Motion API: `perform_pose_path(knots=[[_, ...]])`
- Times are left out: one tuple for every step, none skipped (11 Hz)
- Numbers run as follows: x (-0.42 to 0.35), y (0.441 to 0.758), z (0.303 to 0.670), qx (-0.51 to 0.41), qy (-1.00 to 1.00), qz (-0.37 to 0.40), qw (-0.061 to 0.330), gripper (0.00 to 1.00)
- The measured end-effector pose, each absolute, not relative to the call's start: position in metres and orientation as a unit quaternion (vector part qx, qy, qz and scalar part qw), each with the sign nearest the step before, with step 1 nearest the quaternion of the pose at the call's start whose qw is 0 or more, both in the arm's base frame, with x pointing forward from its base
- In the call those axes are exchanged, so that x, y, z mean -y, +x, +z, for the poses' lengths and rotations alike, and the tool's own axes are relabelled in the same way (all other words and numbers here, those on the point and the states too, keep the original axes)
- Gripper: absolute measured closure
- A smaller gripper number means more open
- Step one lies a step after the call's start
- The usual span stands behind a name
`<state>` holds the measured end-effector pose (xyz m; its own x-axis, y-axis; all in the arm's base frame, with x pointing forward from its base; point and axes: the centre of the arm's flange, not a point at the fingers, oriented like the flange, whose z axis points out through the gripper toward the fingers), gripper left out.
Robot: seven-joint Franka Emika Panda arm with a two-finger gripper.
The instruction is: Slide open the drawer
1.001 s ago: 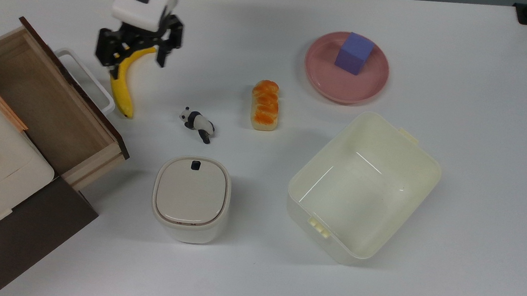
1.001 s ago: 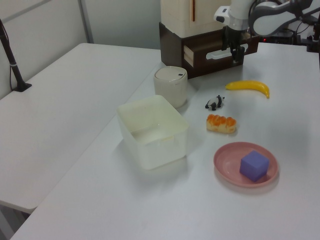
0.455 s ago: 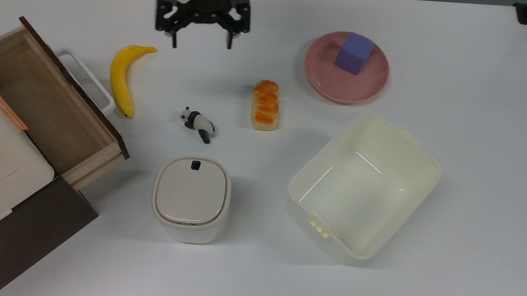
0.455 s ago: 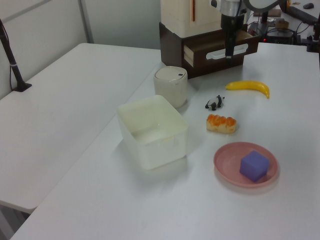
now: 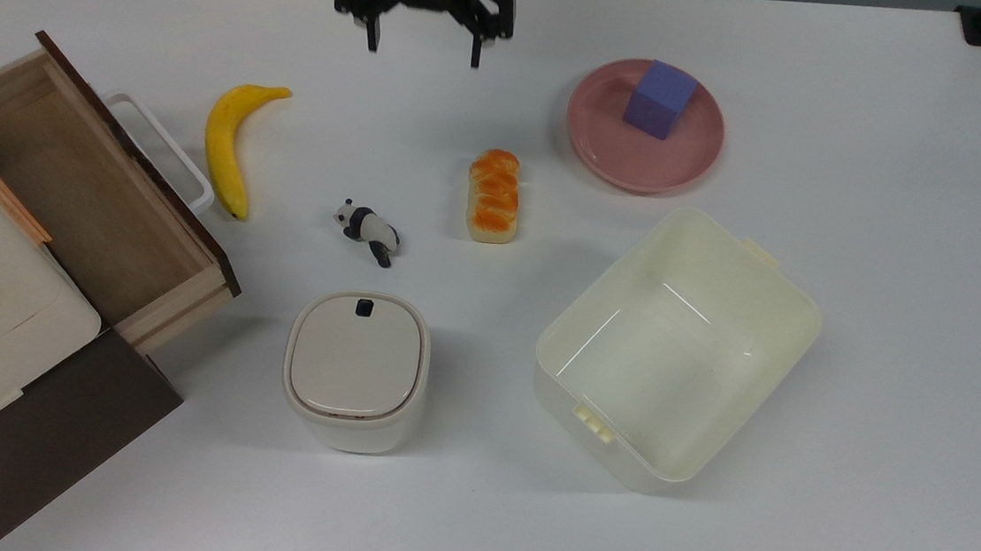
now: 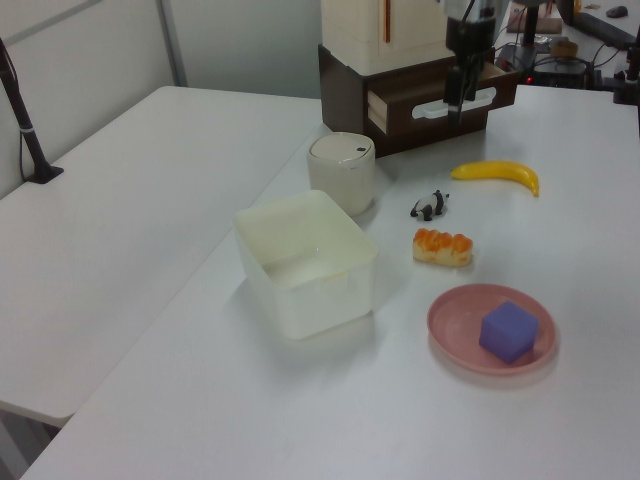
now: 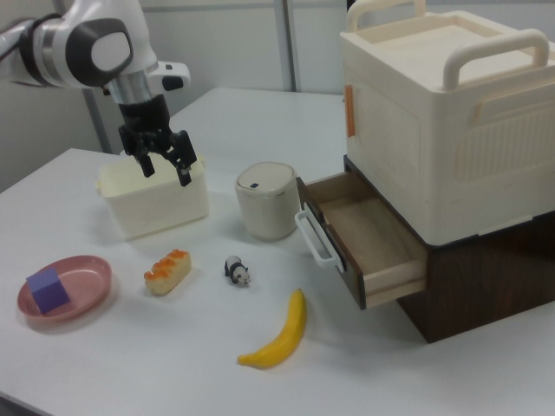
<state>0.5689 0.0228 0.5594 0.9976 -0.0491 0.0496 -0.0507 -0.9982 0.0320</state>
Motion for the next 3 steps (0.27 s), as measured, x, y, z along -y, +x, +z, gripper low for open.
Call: perform_pose_path(knots=[[-0.017,0.562,0.568,0.030,0.999,0.019,0.011,0.00],[-0.012,0.557,0.574,0.031,0.999,0.017,0.010,0.00],[-0.009,0.554,0.580,0.033,0.999,0.016,0.011,0.00]])
